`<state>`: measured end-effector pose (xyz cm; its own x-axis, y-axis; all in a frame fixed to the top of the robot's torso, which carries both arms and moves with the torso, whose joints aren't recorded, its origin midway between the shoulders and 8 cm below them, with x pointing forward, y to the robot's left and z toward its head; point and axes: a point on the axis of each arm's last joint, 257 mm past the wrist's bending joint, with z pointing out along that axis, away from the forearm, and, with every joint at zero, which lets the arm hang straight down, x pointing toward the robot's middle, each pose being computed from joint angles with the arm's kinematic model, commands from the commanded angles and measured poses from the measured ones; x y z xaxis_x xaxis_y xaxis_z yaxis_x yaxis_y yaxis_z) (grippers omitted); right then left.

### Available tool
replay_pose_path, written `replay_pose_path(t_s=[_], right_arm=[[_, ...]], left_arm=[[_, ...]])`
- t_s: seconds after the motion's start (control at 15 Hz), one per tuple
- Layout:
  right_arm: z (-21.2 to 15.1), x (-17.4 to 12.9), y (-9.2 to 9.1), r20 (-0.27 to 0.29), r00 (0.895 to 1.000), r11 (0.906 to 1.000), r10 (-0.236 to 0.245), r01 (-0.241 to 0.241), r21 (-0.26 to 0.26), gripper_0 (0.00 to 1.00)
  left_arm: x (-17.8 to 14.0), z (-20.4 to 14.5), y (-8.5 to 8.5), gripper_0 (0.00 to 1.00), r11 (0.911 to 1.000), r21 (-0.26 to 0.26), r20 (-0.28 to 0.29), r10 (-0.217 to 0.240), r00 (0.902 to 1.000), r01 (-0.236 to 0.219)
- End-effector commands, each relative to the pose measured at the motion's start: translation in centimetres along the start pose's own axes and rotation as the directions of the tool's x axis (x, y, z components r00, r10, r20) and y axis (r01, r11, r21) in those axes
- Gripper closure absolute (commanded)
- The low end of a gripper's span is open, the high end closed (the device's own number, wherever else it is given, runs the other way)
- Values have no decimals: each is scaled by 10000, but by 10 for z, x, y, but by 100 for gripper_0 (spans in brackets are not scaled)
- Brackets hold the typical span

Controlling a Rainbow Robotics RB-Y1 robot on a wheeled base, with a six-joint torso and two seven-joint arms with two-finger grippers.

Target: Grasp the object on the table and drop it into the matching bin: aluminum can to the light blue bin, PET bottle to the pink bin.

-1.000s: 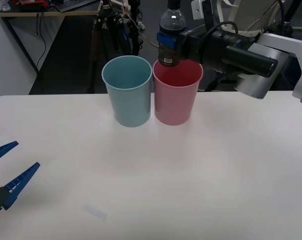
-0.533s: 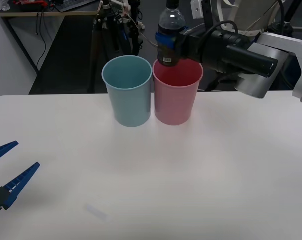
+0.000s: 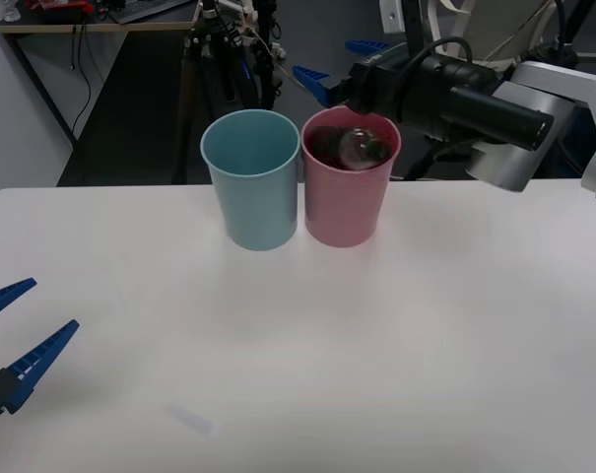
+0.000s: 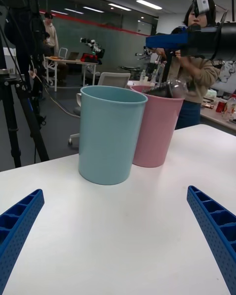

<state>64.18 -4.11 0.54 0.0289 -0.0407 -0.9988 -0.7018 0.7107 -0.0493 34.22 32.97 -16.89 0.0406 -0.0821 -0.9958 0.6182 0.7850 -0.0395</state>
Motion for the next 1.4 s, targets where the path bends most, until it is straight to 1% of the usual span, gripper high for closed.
replay_pose_path(t_s=[0.07,0.67,0.8,0.93,1.13,1.4], right_arm=[[0,-2,0,33,10000,10000,-2,2,-9,0],[-6,-6,-3,63,10000,10000,-65,65,-11,0],[-12,-4,-3,33,10000,10000,-46,46,-35,0],[-25,-6,-4,132,9999,10000,39,-38,-47,0],[-50,-13,0,305,9995,9998,-35,40,-185,0],[-91,-20,-5,584,9983,10000,36,-32,-70,0]], left_arm=[[0,0,0,0,10000,0,0,1,10000,-1],[0,0,0,0,10000,0,0,1,10000,-1],[0,0,0,0,10000,0,0,1,10000,-1],[0,0,0,0,10000,0,0,1,10000,-1],[0,0,0,0,10000,0,0,1,10000,-1],[0,0,0,0,10000,0,0,1,10000,-1]])
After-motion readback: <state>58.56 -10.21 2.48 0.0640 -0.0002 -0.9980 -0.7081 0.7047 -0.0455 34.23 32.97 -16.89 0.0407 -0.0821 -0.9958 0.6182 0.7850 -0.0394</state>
